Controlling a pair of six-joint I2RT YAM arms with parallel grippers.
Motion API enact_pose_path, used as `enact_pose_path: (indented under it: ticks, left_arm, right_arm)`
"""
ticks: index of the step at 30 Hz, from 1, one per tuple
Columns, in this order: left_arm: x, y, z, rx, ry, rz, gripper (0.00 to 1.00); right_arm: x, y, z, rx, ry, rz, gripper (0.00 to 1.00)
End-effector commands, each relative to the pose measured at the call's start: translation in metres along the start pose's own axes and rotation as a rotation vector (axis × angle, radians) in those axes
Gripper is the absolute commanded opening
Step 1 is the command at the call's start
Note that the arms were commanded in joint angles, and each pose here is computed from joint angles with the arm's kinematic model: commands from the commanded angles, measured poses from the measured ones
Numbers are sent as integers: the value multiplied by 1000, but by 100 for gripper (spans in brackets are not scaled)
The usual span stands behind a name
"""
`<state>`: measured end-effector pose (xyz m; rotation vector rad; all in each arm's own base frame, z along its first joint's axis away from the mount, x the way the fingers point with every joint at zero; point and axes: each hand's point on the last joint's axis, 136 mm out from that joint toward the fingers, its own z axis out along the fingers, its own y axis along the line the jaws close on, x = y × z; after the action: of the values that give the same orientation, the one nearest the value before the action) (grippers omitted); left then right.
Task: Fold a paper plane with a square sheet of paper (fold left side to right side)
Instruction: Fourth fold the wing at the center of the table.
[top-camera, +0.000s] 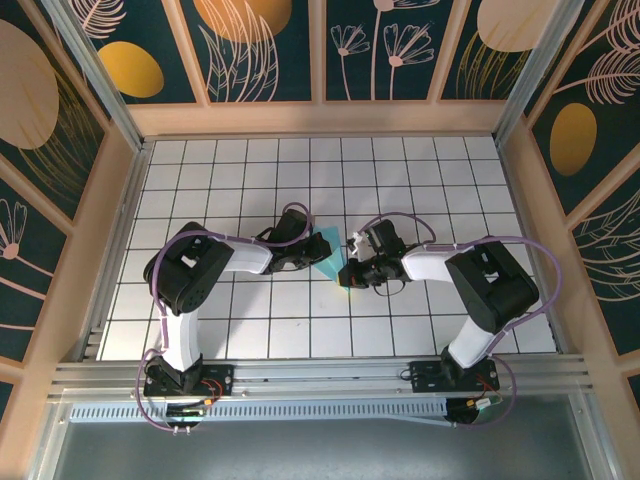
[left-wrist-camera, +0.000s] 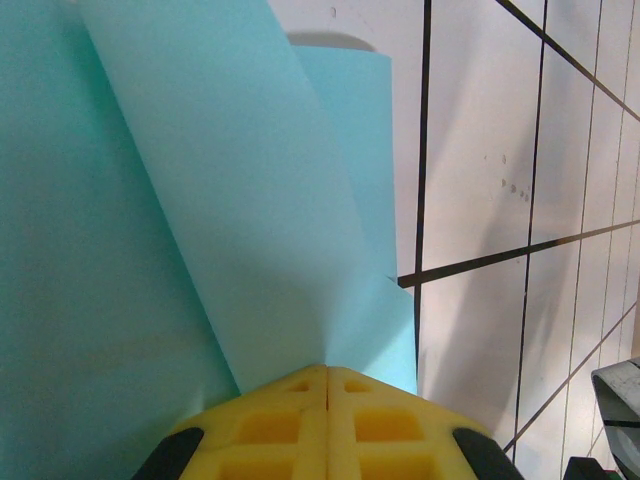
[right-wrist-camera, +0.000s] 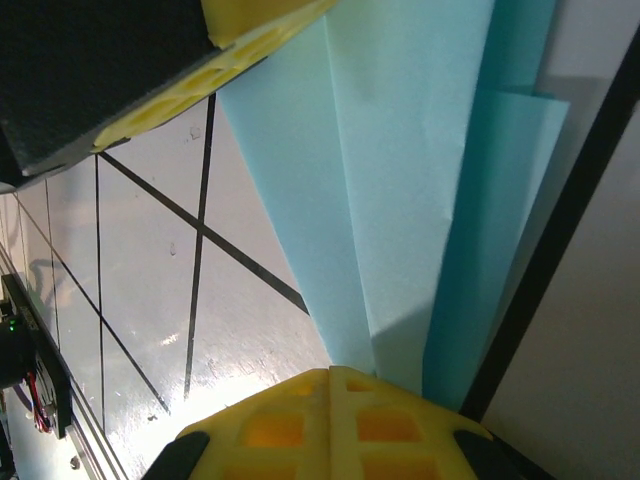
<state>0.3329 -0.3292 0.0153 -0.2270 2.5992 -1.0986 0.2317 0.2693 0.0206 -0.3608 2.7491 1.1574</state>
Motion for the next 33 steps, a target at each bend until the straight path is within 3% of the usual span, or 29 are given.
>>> enact_pose_path:
  ticks: [1,33]
  left_arm:
    - [14,40,4,-141,31,-18,7]
    - [13,41,3,-148,26,-17,7]
  right_arm:
    - [12,-11,2,34,24,23,4]
    - [39,-18,-17,80,47,34,4]
